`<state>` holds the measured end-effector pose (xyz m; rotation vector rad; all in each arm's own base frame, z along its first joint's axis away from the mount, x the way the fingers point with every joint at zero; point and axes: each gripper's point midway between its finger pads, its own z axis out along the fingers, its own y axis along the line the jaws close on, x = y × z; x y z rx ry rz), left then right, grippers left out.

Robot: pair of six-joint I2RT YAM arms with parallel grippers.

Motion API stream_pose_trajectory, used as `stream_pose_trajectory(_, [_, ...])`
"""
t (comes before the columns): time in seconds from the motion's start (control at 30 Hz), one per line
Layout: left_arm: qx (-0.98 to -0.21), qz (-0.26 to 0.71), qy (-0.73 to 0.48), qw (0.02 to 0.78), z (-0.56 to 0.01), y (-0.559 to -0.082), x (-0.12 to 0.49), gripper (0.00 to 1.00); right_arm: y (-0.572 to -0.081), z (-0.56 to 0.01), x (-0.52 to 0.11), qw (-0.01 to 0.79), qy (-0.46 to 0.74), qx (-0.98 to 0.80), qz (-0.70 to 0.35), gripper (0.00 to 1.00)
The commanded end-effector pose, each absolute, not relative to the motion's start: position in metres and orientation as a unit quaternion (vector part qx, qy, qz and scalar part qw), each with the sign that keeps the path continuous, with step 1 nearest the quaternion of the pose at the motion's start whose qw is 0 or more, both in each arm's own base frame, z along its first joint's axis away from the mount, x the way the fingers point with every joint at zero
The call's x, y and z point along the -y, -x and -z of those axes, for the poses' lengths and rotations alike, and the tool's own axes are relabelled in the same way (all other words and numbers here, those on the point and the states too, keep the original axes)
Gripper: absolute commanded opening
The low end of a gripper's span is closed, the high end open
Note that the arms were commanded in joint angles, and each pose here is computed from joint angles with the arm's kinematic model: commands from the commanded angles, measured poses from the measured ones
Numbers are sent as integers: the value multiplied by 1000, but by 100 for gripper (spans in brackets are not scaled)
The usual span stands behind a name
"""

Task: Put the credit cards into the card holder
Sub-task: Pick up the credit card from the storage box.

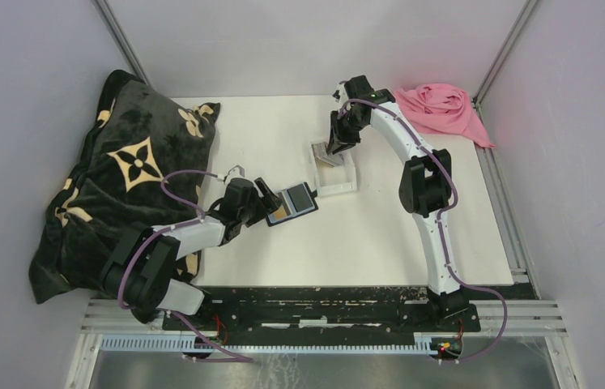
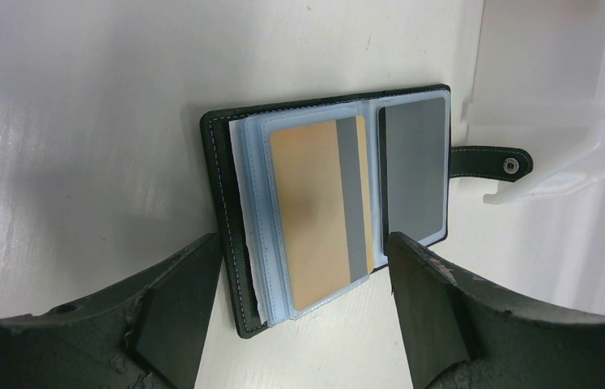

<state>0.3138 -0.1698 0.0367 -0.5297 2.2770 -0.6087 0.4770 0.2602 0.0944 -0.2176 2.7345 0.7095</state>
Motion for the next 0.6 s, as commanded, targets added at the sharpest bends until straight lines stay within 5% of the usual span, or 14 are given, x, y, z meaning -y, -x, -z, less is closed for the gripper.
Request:
stream_pose_trajectory(0.0, [-885, 238, 208, 341, -31, -311, 172, 82, -480, -127, -259, 186, 86, -944, -259, 29])
stream_pose_trajectory(0.57, [-885, 243, 207, 338, -30, -313, 175, 81, -486, -128, -221, 207, 89, -961, -161, 26])
